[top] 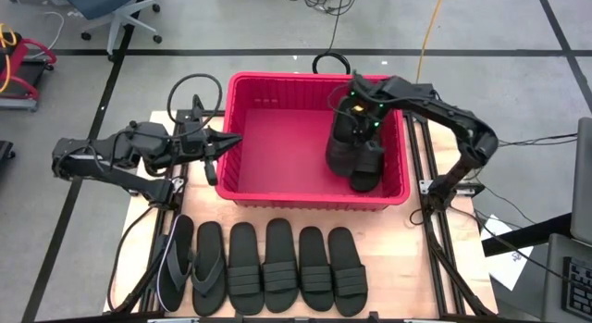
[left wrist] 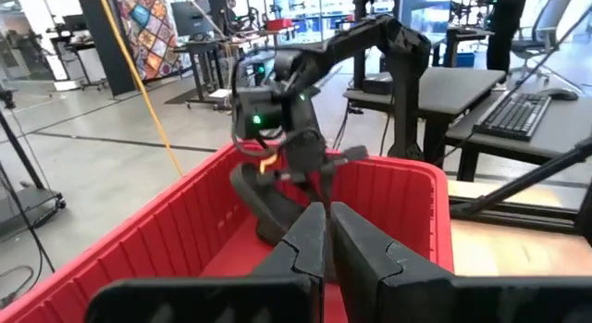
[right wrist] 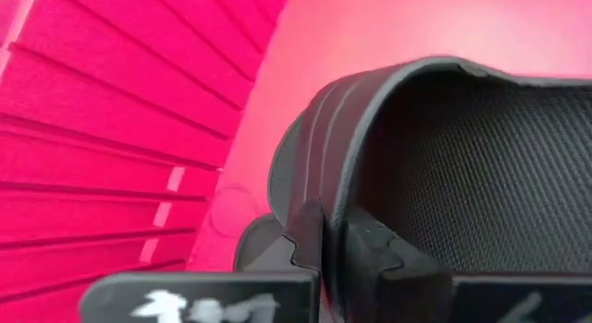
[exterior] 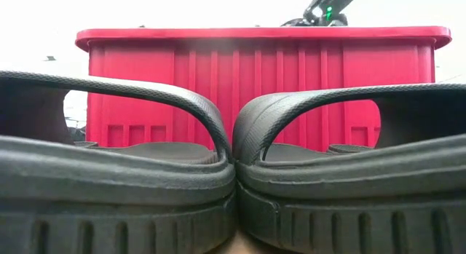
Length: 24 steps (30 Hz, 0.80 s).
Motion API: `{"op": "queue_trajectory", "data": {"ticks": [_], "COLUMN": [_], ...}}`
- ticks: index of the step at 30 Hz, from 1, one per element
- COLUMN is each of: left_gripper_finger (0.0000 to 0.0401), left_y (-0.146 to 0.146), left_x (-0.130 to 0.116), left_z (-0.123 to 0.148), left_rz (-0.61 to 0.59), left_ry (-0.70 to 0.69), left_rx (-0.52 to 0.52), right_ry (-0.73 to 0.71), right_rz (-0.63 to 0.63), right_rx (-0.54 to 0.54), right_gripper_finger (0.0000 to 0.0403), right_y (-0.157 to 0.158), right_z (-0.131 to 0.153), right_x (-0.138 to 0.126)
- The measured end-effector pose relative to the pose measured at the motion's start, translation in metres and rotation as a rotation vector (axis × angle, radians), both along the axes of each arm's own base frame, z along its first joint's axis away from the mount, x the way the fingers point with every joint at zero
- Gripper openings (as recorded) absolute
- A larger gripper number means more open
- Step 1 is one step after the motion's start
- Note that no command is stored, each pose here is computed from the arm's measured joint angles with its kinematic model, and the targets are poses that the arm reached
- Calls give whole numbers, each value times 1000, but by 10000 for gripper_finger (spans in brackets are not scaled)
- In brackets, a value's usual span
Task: Pick and place slides into bin
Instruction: Put the black slide into the red bin
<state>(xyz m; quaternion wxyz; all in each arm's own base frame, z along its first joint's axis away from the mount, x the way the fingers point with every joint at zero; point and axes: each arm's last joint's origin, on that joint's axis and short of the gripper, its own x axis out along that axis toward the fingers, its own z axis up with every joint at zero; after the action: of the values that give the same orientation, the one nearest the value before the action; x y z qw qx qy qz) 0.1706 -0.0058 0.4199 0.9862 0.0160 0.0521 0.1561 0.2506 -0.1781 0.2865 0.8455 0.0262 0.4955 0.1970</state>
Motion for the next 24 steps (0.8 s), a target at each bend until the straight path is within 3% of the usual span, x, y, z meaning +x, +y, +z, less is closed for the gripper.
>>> {"op": "queue_trajectory", "data": {"ticks": [13, 24], "left_gripper_finger": [24, 24], "left_y": [8, 11], "left_x": [0, 0], "left_z": [0, -1], "left_rz": [50, 69], "left_ry": [-4, 4], "left_rx": [-13, -7], "right_ry": [105, 190], "right_rz": [48, -38], "right_rx": [113, 165], "right_gripper_finger": [6, 6], "right_y": [-20, -32], "right_z": [-60, -78], "right_x": [25, 23]}}
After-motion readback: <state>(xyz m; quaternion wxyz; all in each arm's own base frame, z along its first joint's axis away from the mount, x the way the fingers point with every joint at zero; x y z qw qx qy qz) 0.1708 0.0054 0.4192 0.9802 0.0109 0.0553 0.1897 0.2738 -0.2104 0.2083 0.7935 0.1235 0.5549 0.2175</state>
